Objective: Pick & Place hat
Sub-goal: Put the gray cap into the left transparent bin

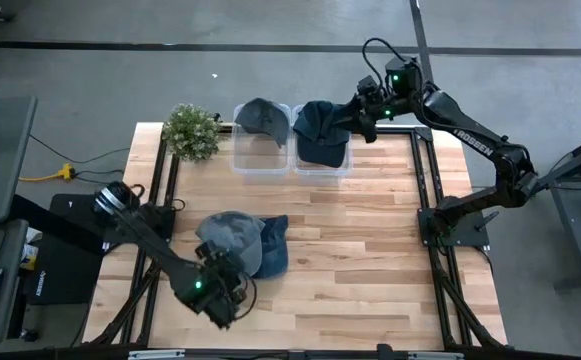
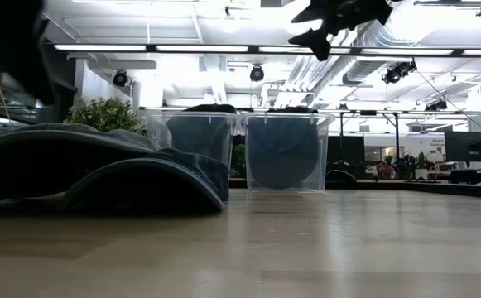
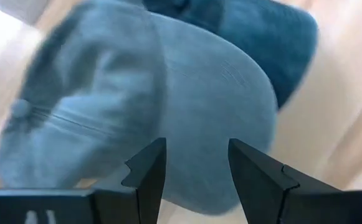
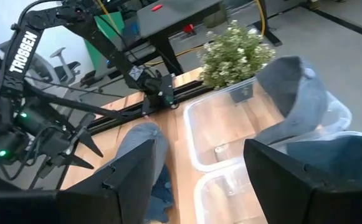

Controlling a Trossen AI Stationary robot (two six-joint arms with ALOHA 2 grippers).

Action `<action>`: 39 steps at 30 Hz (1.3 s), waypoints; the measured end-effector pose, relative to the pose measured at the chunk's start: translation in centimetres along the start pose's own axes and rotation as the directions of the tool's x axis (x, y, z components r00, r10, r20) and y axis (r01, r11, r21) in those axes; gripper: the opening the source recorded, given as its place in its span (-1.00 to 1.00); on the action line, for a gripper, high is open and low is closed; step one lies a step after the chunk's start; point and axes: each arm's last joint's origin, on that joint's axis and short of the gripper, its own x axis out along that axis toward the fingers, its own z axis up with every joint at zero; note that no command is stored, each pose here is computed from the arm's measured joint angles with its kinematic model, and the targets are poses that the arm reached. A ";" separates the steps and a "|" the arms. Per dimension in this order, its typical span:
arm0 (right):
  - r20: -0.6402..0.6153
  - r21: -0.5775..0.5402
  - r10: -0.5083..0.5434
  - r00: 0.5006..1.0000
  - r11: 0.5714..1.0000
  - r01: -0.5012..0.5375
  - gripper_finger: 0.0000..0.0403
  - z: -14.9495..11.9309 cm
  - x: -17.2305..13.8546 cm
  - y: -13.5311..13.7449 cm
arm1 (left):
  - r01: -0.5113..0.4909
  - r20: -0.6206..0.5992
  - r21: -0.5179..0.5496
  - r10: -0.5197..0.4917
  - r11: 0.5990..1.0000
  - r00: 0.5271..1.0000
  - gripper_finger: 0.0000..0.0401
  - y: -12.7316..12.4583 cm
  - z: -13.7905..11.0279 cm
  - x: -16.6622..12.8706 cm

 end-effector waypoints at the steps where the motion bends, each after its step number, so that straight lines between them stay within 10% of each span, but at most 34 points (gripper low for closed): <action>1: -0.003 -0.007 0.004 1.000 1.000 -0.004 0.18 0.0 0.2 0.2 | -0.004 -0.001 0.016 0.004 1.000 1.000 -0.15 -0.4 -0.4 0.1; 25: -0.074 -0.068 -0.050 0.996 0.997 0.045 0.18 -0.8 1.8 1.8 | 0.018 0.041 0.285 -0.031 0.958 0.999 -0.15 -4.1 -2.3 1.0; 39: -0.077 -0.066 -0.059 0.995 0.996 0.054 0.18 -0.9 1.8 1.8 | -0.114 -0.020 0.392 0.133 0.913 0.991 -0.15 -4.7 -3.3 4.6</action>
